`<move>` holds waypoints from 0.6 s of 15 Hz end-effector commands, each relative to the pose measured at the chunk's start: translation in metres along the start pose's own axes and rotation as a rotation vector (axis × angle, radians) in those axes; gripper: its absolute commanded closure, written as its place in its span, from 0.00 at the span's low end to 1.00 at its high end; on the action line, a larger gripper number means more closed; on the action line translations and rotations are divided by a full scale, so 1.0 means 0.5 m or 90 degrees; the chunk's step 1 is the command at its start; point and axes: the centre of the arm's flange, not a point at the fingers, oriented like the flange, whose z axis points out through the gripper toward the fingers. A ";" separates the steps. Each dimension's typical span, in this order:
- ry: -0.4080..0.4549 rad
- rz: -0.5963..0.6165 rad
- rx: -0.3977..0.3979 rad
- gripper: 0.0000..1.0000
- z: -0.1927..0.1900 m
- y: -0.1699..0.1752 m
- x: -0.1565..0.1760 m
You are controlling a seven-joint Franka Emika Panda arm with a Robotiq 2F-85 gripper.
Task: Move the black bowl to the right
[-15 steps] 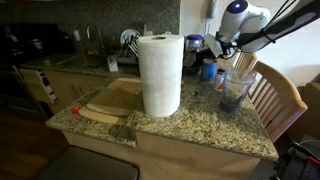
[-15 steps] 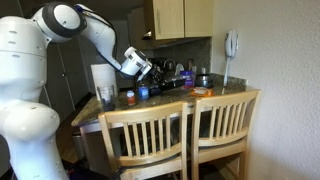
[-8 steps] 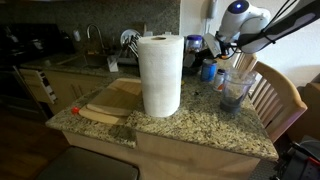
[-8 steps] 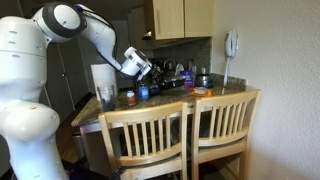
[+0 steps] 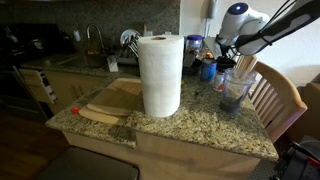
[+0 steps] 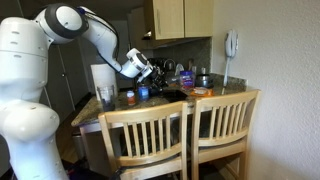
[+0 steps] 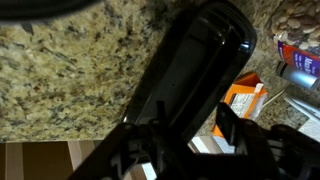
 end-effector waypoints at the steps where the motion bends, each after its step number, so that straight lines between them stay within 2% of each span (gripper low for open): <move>1: -0.008 -0.019 0.007 0.12 -0.021 -0.006 0.015; 3: 0.008 -0.040 0.051 0.01 -0.092 -0.032 0.031; 5: -0.005 -0.100 0.084 0.00 -0.192 -0.071 0.059; 7: -0.040 -0.179 0.078 0.00 -0.288 -0.102 0.074; 9: -0.096 -0.219 0.084 0.00 -0.395 -0.109 0.067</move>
